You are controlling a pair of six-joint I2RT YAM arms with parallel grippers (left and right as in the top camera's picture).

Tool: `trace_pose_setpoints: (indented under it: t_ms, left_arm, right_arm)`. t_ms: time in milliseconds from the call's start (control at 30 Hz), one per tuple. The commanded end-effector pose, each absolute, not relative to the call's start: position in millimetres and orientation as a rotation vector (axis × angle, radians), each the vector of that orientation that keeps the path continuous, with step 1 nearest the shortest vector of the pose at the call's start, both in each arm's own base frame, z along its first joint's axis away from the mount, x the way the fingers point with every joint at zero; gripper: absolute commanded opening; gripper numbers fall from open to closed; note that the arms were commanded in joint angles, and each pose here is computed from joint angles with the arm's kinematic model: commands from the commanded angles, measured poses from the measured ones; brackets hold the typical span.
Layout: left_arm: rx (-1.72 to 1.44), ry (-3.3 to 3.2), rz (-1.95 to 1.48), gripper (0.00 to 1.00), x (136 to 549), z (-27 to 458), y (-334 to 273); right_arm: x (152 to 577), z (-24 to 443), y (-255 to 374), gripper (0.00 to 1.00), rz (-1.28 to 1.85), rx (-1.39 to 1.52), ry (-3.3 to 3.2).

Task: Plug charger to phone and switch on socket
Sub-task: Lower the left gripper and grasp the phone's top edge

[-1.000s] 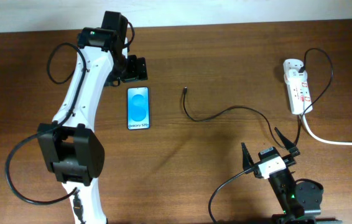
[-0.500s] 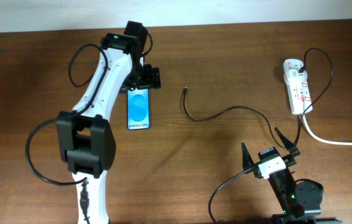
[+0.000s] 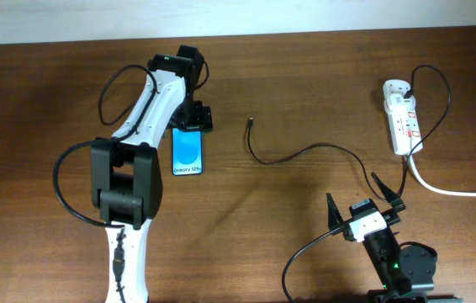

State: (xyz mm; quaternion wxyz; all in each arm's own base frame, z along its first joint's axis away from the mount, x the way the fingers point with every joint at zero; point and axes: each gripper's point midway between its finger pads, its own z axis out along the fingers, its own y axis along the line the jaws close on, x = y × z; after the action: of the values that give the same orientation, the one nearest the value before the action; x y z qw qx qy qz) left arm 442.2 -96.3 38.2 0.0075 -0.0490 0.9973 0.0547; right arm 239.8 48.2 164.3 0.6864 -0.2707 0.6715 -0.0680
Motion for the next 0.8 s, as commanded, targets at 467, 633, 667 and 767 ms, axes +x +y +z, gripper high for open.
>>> trace_pose_setpoints:
  t_ms: [467,633,667,767]
  left_arm:
    - [-0.112,3.204,0.035,1.00,424,-5,-105]
    - [-0.113,3.217,0.041,0.99,417,-20,-103]
    - [-0.113,3.217,0.041,0.97,417,-20,-103]
    - [-0.113,3.212,0.039,0.78,418,-20,-103]
  right_arm:
    - [240,162,48,0.98,-0.141,-0.595,1.512]
    - [240,162,48,0.98,-0.141,-0.594,1.512]
    - [240,162,48,0.98,-0.141,-0.594,1.512]
    - [240,162,48,0.98,-0.141,-0.595,1.512]
